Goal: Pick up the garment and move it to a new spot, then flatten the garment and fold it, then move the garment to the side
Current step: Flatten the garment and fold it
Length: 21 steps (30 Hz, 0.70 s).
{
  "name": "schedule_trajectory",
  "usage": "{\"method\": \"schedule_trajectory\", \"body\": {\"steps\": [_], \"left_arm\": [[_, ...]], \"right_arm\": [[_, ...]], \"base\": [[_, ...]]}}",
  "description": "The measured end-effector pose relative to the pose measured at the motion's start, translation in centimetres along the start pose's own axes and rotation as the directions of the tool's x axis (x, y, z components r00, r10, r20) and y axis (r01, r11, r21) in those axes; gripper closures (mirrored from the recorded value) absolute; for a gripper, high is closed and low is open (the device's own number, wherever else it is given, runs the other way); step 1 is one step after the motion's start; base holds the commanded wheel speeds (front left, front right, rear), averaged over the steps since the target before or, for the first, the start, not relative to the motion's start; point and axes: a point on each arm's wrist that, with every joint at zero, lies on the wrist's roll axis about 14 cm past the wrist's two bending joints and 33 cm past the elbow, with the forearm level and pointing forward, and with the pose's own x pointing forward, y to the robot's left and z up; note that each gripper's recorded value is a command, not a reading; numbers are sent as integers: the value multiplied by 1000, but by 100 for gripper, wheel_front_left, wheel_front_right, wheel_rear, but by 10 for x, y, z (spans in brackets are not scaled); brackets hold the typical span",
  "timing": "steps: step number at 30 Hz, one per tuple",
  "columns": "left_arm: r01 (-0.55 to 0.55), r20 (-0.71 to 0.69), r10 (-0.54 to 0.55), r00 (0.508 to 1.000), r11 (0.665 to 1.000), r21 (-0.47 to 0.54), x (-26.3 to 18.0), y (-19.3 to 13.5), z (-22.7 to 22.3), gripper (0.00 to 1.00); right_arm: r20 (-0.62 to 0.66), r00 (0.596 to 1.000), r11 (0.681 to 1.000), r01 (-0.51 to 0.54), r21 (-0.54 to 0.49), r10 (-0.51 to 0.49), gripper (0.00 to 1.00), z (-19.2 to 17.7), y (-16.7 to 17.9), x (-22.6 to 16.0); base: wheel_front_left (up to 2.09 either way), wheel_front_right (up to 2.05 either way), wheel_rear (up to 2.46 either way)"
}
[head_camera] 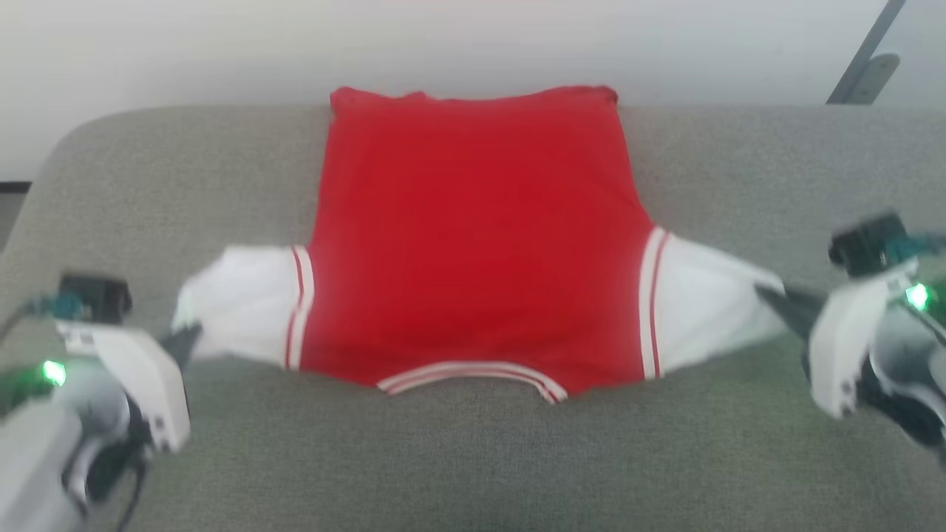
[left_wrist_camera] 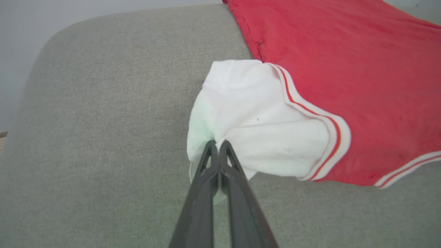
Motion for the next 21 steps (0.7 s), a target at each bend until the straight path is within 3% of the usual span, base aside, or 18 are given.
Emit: {"method": "schedule_trajectory", "body": {"steps": [13, 21], "left_arm": [[-55, -189, 32, 981, 991, -118, -83, -26, -81, 100], [-57, -213, 21, 977, 985, -165, -93, -38, -96, 100]], "right_arm": [[-277, 954, 989, -80, 124, 112, 100, -108, 35, -67], [-338, 937, 986, -32, 164, 87, 100, -143, 39, -70]], "base": [[0, 0, 0], [0, 0, 0]]}}
